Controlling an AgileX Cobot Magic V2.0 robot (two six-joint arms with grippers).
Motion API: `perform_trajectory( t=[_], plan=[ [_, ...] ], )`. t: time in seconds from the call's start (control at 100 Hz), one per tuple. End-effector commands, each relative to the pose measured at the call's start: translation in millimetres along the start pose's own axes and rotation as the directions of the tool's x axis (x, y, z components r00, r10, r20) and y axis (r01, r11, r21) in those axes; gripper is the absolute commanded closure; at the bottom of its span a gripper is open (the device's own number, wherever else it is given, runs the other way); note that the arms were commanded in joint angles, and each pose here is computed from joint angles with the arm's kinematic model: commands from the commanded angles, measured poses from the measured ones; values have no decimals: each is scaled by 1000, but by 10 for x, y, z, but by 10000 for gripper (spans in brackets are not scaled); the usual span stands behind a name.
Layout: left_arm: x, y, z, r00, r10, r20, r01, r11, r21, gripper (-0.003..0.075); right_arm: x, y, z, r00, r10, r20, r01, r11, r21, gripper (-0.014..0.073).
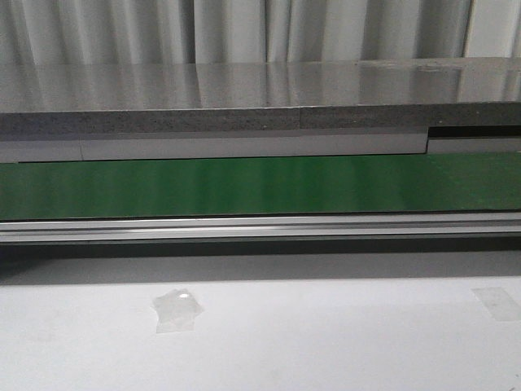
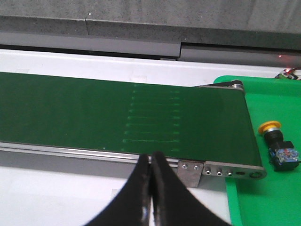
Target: Move button from left to right
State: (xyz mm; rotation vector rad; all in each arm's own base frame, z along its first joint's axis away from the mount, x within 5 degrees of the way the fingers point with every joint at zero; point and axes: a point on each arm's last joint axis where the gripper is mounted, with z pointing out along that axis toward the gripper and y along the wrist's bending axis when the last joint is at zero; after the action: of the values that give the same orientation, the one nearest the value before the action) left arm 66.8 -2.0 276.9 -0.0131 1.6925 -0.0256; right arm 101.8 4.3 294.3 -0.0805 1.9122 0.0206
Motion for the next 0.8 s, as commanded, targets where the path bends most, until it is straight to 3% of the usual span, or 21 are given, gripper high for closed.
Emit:
perform_trajectory(
  t=[0.0, 0.42, 0.79],
  plan=[
    [-155, 6, -11, 995, -11, 97, 11, 1000, -6, 740, -109, -16, -71, 989, -16, 144, 12, 1000, 29, 662],
    [-155, 6, -11, 995, -11, 97, 11, 1000, -6, 740, 547, 46, -280, 923, 54, 381, -42, 998, -38, 662],
    [-155, 6, -11, 995, -11, 97, 11, 1000, -6, 740, 983, 58, -150, 918, 57, 393, -44, 998, -41, 662]
  ],
)
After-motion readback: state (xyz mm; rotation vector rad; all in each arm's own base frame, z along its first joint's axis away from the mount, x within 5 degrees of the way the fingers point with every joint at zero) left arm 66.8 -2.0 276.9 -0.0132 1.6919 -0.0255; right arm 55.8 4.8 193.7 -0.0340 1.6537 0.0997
